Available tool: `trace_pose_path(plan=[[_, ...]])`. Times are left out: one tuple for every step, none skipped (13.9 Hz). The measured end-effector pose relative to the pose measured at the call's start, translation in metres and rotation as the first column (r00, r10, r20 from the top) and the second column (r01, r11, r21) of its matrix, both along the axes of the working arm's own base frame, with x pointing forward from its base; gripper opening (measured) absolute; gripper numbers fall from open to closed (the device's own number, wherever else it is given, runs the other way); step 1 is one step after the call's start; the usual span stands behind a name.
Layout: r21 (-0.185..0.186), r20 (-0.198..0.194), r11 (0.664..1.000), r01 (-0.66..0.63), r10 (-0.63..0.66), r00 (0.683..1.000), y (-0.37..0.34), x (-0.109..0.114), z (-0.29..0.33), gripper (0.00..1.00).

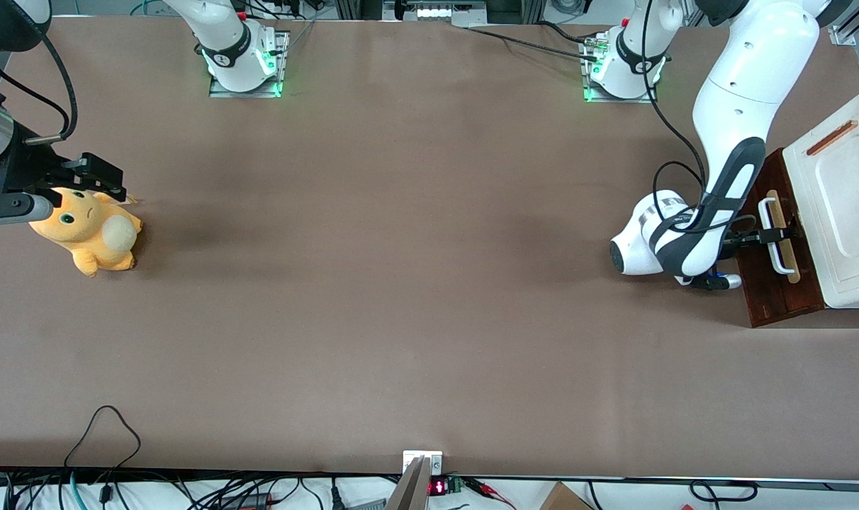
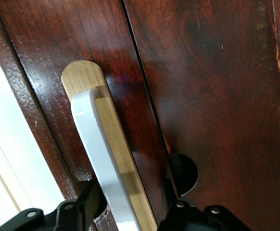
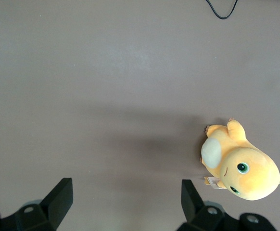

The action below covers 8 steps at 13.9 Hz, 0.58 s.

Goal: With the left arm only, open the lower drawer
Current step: 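Close the left gripper on the white bar handle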

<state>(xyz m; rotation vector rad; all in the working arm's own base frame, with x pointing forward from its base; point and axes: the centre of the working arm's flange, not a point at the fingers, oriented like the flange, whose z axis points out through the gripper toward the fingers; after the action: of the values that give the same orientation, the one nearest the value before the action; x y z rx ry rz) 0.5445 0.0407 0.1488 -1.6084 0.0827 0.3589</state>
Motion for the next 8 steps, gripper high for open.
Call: trace_pose_path(plan=[[0.000, 0.001, 1.000, 0.000, 0.000, 1.000, 0.0000, 0.0000, 0.0000, 0.56], [0.000, 0.001, 1.000, 0.000, 0.000, 1.000, 0.0000, 0.0000, 0.0000, 0.56], [0.000, 0.001, 1.000, 0.000, 0.000, 1.000, 0.0000, 0.0000, 0.0000, 0.53], [0.000, 0.002, 1.000, 0.000, 0.000, 1.000, 0.0000, 0.0000, 0.0000, 0.52], [0.000, 0.002, 1.000, 0.000, 0.000, 1.000, -0.0001, 0.0001, 0.0001, 0.52], [0.001, 0.003, 1.000, 0.000, 0.000, 1.000, -0.0002, 0.0002, 0.0005, 0.50], [0.001, 0.003, 1.000, 0.000, 0.000, 1.000, -0.0002, 0.0003, 0.0007, 0.49], [0.001, 0.003, 1.000, 0.000, 0.000, 1.000, -0.0002, 0.0004, 0.0008, 0.49]])
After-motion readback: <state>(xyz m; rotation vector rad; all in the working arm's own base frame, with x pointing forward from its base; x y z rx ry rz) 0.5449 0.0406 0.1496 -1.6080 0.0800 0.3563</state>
